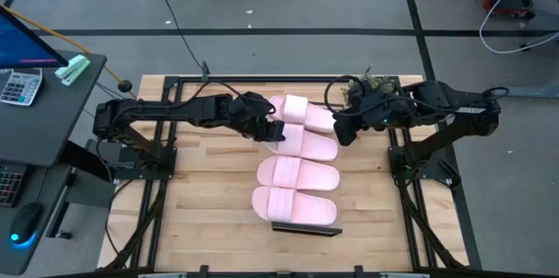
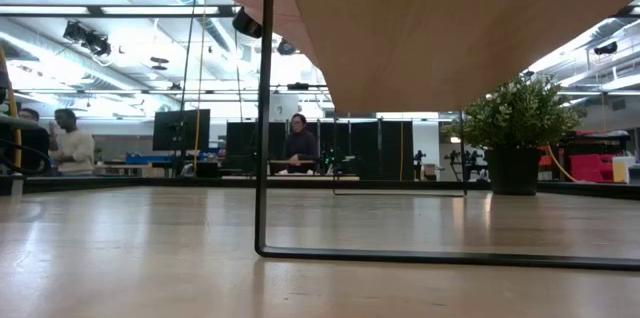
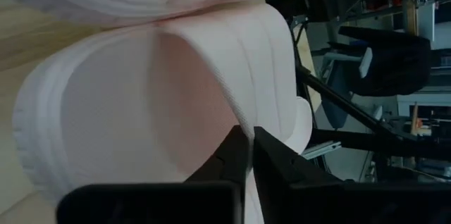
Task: Pick and place slides into the shelf
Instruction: Adjust the pink slippers on the shelf
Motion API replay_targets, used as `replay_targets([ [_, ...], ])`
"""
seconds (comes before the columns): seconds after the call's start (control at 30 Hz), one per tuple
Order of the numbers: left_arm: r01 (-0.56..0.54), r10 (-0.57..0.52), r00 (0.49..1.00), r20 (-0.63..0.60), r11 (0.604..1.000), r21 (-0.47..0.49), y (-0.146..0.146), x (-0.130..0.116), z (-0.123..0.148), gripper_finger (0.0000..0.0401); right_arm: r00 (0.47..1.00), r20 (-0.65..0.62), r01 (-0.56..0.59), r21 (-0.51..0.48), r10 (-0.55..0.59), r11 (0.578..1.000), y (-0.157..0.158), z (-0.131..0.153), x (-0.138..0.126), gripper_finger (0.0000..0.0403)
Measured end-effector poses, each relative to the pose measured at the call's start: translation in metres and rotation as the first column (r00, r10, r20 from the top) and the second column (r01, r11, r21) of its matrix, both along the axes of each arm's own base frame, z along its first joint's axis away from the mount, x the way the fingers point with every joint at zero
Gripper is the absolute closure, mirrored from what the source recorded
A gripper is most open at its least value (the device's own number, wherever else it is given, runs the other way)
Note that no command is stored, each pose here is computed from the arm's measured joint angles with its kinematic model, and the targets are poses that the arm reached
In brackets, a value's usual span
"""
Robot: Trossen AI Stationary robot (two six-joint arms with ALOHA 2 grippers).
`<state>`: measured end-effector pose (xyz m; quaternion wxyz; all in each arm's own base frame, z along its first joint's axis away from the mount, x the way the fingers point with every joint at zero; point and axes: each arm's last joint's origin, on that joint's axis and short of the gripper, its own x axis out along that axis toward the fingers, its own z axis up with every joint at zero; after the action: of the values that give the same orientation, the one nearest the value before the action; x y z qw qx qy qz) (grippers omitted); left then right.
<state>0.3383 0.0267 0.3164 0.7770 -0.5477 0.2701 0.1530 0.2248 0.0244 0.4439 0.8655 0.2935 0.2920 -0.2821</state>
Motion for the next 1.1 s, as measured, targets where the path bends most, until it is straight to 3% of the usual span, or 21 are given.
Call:
replay_targets([
  [0.1,0.009,-0.009,1.0,-0.007,1.0,0.01,-0.002,0.0,-0.001,0.0392,1.0,0.0,0.0,0.0,0.0,1.0,0.0,0.0,0.0,0.0373],
  [0.3,0.008,-0.008,1.0,-0.009,1.0,-0.005,-0.006,0.002,-0.003,0.0371,1.0,0.001,0.0,0.0,0.0,1.0,0.0,0.0,0.0,0.0373],
  [0.5,-0.004,0.005,1.0,0.03,1.0,-0.022,-0.007,0.003,0.002,0.0392,1.0,0.001,0.0,0.001,0.0,1.0,0.0,0.0,0.0,0.0373],
  [0.7,-0.001,0.001,1.0,0.018,1.0,-0.009,-0.015,0.002,0.001,0.0373,1.0,0.001,0.001,0.002,-0.001,1.0,0.0,0.0,0.0,0.0373],
  [0.9,-0.015,0.014,1.0,0.028,1.0,0.004,-0.018,0.003,0.002,0.0393,1.0,0.001,0.001,0.002,-0.001,1.0,0.0,0.0,0.0,0.0373],
  [1.1,-0.007,0.007,0.999,0.034,1.0,-0.008,-0.022,0.003,0.003,0.0376,1.0,0.001,0.001,0.002,-0.001,1.0,0.0,0.0,0.0,0.0373],
])
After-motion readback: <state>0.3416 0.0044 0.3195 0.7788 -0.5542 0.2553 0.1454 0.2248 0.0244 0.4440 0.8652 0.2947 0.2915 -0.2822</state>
